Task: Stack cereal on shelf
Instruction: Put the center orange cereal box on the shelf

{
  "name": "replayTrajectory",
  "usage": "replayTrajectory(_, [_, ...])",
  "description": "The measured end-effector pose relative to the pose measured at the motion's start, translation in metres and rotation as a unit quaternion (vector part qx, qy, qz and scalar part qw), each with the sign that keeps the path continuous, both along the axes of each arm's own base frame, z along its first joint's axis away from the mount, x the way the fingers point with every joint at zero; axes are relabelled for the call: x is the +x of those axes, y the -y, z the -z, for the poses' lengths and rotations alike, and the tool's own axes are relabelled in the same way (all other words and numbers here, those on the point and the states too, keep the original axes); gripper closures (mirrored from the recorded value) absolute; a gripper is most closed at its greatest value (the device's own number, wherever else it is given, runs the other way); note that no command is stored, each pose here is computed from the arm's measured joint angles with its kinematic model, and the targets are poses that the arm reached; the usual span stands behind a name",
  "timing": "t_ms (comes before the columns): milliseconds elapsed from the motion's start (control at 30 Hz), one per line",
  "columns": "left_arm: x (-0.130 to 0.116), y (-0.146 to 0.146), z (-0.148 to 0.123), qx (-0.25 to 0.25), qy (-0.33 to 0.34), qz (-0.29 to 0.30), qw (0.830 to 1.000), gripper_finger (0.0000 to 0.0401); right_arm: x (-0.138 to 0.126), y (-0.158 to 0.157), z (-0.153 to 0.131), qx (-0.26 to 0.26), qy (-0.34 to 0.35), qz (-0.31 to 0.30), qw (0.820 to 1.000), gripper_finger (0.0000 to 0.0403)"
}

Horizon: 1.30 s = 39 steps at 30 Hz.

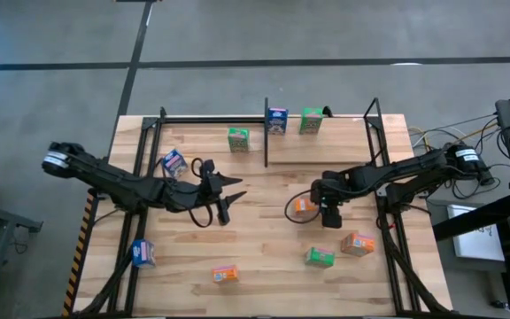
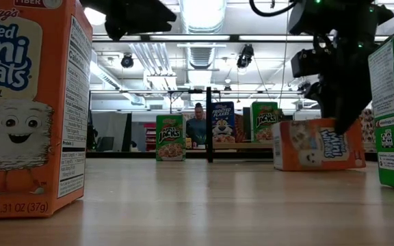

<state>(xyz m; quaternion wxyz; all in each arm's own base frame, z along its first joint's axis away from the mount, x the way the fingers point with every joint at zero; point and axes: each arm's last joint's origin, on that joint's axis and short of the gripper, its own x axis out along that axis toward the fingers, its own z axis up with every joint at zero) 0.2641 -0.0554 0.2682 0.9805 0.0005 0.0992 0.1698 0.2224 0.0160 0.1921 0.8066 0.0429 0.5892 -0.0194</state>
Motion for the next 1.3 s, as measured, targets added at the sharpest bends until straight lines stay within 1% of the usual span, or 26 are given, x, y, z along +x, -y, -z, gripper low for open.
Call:
replayTrajectory(100, [0.007,0.002,0.000,0.002,0.023,0.002,1.000,0.0241,0.002,0.000,-0.003,0.000,0.015,-0.002,1.000,0.0237])
replayTrajectory(200, [0.015,0.004,0.003,0.013,0.040,0.005,0.999,0.0228,0.008,0.000,-0.013,0.000,0.037,-0.006,0.999,0.0243])
replayTrajectory(333, [0.027,0.006,0.010,0.023,0.065,0.005,0.998,0.0193,0.018,-0.001,-0.028,-0.001,0.070,-0.013,0.997,0.0243])
replayTrajectory(467, [0.038,0.007,0.017,0.027,0.096,0.006,0.995,0.0147,0.026,-0.002,-0.044,-0.010,0.105,-0.038,0.994,0.0243])
replayTrajectory(567, [0.047,0.007,0.025,0.031,0.082,0.010,0.996,0.0118,0.031,-0.002,-0.057,-0.019,0.127,-0.058,0.990,0.0243])
replayTrajectory(667, [0.056,0.007,0.036,0.030,0.064,0.058,0.996,0.0100,0.035,-0.002,-0.067,-0.026,0.148,-0.070,0.986,0.0243])
replayTrajectory(700, [0.059,0.008,0.039,0.029,0.058,0.075,0.995,0.0097,0.036,-0.002,-0.070,-0.029,0.154,-0.074,0.985,0.0243])
replayTrajectory(767, [0.064,0.009,0.045,0.029,0.047,0.084,0.995,0.0093,0.037,-0.002,-0.072,-0.035,0.158,-0.079,0.984,0.0243])
replayTrajectory(833, [0.069,0.010,0.047,0.029,0.046,0.083,0.995,0.0093,0.037,-0.002,-0.073,-0.044,0.161,-0.081,0.983,0.0243])
replayTrajectory(967, [0.077,0.011,0.054,0.033,0.034,0.080,0.996,0.0092,0.038,-0.002,-0.074,-0.046,0.162,-0.083,0.982,0.0243])
replayTrajectory(1200, [0.082,0.012,0.064,0.018,0.025,0.077,0.997,0.0092,0.038,-0.002,-0.074,-0.046,0.165,-0.084,0.982,0.0244])
replayTrajectory(1300, [0.083,0.011,0.067,0.016,0.025,0.058,0.998,0.0092,0.039,-0.002,-0.075,-0.047,0.171,-0.085,0.980,0.0243])
